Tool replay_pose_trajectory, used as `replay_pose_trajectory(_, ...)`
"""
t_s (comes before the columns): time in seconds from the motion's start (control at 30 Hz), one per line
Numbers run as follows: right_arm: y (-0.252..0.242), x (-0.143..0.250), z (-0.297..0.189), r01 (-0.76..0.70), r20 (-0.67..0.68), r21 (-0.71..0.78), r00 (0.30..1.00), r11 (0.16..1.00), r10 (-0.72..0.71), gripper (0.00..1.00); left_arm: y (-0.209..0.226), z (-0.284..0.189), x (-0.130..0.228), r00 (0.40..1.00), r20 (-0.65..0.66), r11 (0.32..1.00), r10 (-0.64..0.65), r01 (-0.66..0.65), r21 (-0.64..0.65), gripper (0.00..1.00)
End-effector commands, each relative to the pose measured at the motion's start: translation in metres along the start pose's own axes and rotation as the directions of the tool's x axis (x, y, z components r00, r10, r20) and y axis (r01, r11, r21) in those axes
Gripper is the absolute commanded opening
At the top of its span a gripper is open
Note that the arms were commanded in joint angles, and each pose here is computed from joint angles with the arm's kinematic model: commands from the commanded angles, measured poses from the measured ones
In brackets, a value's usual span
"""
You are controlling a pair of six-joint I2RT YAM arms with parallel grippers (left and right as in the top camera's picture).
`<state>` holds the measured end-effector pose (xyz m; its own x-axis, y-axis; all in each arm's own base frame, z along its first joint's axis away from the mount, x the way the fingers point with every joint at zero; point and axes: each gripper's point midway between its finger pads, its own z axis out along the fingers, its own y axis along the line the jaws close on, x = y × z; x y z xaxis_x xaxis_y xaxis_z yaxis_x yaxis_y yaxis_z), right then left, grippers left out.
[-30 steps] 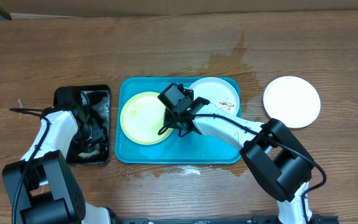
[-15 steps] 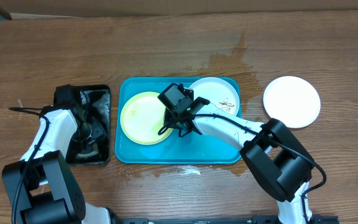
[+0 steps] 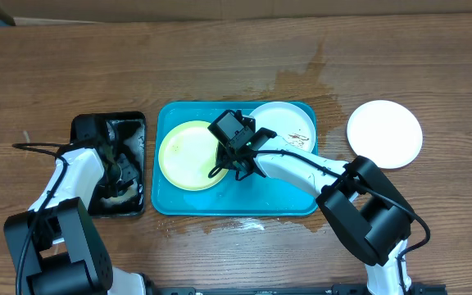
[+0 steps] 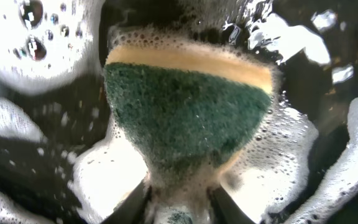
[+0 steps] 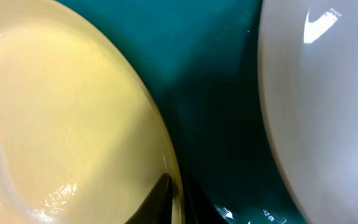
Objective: Clean dirty plates on tray and stack at the side
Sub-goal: 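Rub the sponge in the soapy water with the left gripper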
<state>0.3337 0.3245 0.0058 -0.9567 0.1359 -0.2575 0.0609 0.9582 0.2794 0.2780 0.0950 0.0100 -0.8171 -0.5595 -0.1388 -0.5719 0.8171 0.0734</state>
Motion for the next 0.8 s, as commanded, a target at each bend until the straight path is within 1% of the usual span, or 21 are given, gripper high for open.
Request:
replay_pose_trajectory(0.0,-0.019,0.015,0.016,0.009,-0.043,0.065,0.999,0.998,-0.007,0.09,-0.007,-0.007,-0.014,0.999,0.039,1.000,-0.001,0.000,0.021,0.32)
replay_pose_trajectory(0.03,-0.019,0.015,0.016,0.009,-0.043,0.066,0.999,0.998,-0.007,0.09,-0.009,-0.012,-0.020,0.999,0.052,1.000,-0.003,0.001,0.029,0.40)
replay_pose_trajectory(0.1,-0.019,0.015,0.016,0.009,-0.043,0.066,0.999,0.998,-0.007,0.09,-0.013,-0.022,-0.032,0.997,0.073,0.999,-0.006,0.003,0.043,0.53)
replay_pose_trajectory(0.13,-0.019,0.015,0.016,0.009,-0.043,0.066,0.999,0.998,-0.007,0.09,-0.014,-0.027,-0.035,0.997,0.076,0.999,-0.007,0.003,0.049,0.62)
replay_pose_trajectory(0.17,-0.019,0.015,0.016,0.009,-0.043,0.066,0.999,0.998,-0.007,0.09,-0.016,-0.032,-0.038,0.997,0.076,0.999,-0.007,0.003,0.054,0.68)
replay_pose_trajectory(0.27,-0.019,0.015,0.016,0.009,-0.043,0.066,0.999,0.998,-0.007,0.09,-0.014,-0.042,-0.036,0.999,0.047,0.999,-0.002,0.000,0.046,0.72)
replay_pose_trajectory(0.47,-0.019,0.015,0.016,0.009,-0.043,0.065,0.999,0.998,-0.006,0.10,-0.002,-0.036,0.000,0.996,-0.089,1.000,0.015,-0.015,-0.001,0.72)
replay_pose_trajectory(0.63,-0.019,0.015,0.016,0.009,-0.043,0.066,0.999,0.998,-0.007,0.10,0.006,-0.021,0.015,0.994,-0.111,0.999,0.018,-0.022,-0.037,0.75)
replay_pose_trajectory(0.77,-0.019,0.015,0.016,0.009,-0.044,0.065,0.999,0.998,-0.007,0.10,0.005,-0.008,0.016,0.996,-0.083,1.000,0.015,-0.017,-0.026,0.74)
